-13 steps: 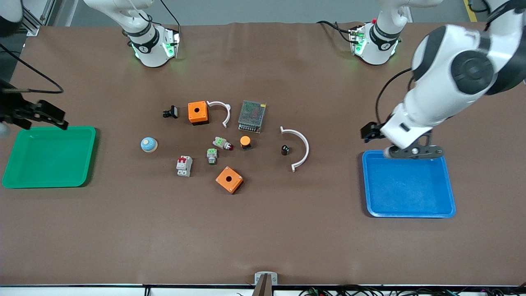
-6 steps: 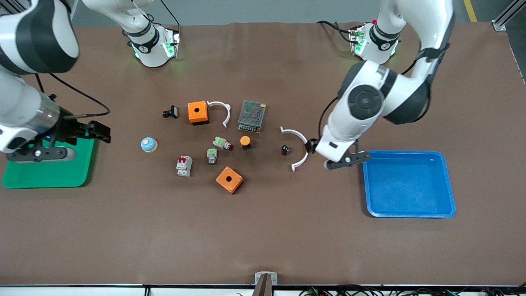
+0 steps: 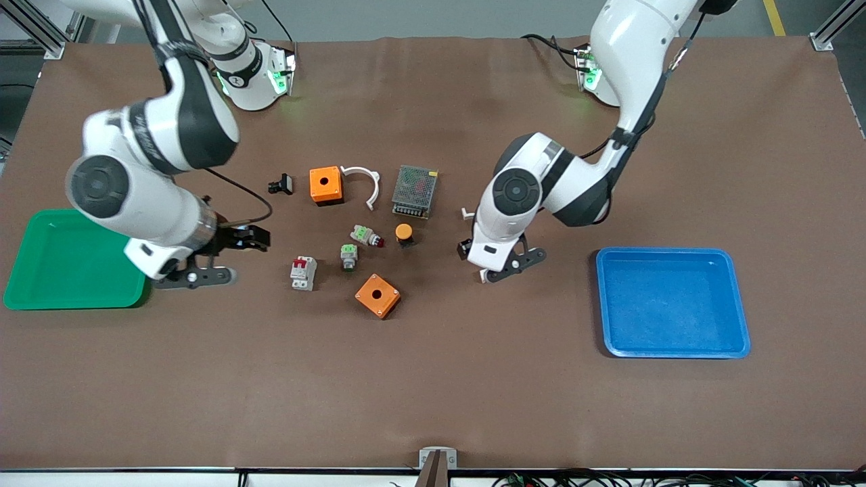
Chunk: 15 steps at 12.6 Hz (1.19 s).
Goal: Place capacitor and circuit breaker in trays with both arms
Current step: 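Lower the left gripper onto the capacitor while the right gripper lowers onto the breaker, then close both grippers on the capacitor and the circuit breaker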
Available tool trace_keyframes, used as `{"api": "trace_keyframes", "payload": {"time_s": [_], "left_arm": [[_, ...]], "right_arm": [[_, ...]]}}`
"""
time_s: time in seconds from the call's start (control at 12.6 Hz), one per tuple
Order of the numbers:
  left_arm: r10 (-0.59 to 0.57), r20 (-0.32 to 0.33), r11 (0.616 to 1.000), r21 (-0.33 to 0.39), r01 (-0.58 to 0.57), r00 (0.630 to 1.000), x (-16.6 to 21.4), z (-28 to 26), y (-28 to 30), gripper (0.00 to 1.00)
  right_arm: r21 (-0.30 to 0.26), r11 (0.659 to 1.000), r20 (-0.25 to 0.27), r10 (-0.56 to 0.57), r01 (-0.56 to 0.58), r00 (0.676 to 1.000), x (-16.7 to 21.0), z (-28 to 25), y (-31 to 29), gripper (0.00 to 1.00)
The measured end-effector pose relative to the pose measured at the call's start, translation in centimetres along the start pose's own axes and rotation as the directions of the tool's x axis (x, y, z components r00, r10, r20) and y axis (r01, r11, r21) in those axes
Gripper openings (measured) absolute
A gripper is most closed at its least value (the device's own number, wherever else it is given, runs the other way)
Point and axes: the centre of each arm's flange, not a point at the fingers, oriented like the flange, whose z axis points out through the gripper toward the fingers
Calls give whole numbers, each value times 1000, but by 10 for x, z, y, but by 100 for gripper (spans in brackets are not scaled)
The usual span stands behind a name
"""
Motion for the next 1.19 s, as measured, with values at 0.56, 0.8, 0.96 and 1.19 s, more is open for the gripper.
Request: {"api": "trace_keyframes", "payload": {"time_s": [0.56, 0.8, 0.96, 1.19], "left_arm": [[3, 19, 1000, 17, -4, 1000, -21, 54, 12, 62], [9, 25, 1000, 25, -9, 1000, -25, 63, 13, 60], [8, 28, 999, 31, -9, 1000, -25, 67, 12, 57], [6, 33, 999, 40, -7, 999, -24, 74, 10, 50]], "right_arm": [[-8, 999, -17, 49, -50, 999, 0, 119, -27, 100], [-13, 998, -9, 53, -53, 999, 4, 142, -25, 100], [-12, 998, -16, 54, -54, 998, 6, 153, -25, 100], [-15, 998, -12, 55, -55, 998, 8, 173, -25, 100]]}}
